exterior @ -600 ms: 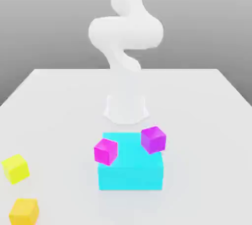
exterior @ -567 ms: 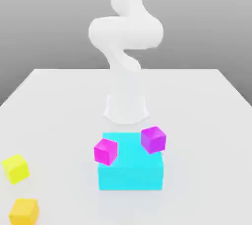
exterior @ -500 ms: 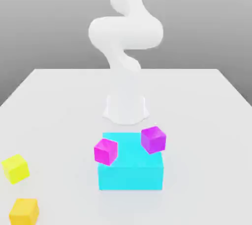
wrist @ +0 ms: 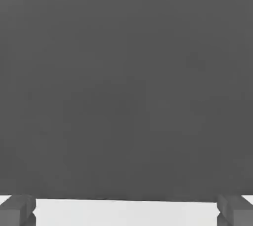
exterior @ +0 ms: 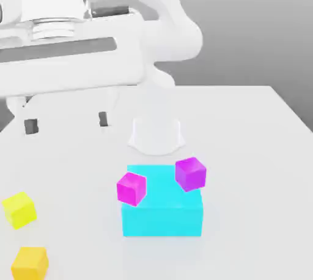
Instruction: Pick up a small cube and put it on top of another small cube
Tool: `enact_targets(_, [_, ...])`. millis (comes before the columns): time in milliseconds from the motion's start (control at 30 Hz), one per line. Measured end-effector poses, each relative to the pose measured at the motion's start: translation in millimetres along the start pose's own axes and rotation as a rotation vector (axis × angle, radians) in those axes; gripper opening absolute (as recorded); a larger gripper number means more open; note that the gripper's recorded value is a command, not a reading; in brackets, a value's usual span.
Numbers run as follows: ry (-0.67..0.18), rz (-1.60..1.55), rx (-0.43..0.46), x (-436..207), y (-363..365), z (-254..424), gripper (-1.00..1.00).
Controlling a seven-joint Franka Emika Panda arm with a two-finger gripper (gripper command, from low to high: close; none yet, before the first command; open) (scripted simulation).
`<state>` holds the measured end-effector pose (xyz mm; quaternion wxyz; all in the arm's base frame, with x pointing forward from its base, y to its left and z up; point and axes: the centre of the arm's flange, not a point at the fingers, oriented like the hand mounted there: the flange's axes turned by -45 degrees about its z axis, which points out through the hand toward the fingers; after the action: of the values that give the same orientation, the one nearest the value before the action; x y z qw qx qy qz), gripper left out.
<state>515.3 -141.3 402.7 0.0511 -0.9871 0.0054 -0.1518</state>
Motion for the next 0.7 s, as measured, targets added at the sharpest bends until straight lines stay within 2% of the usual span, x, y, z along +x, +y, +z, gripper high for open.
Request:
enact_targets(400, [-0.269, 0.014, -0.089, -80, 104, 164, 0.0])
enact_targets(567, [-0.302, 0.011, -0.107, -109, 123, 230, 0.0])
enact_targets(600, [-0.303, 0.011, -0.107, -112, 124, 238, -1.0])
enact_targets(700, [-0.303, 0.011, -0.106, -112, 124, 238, -1.0])
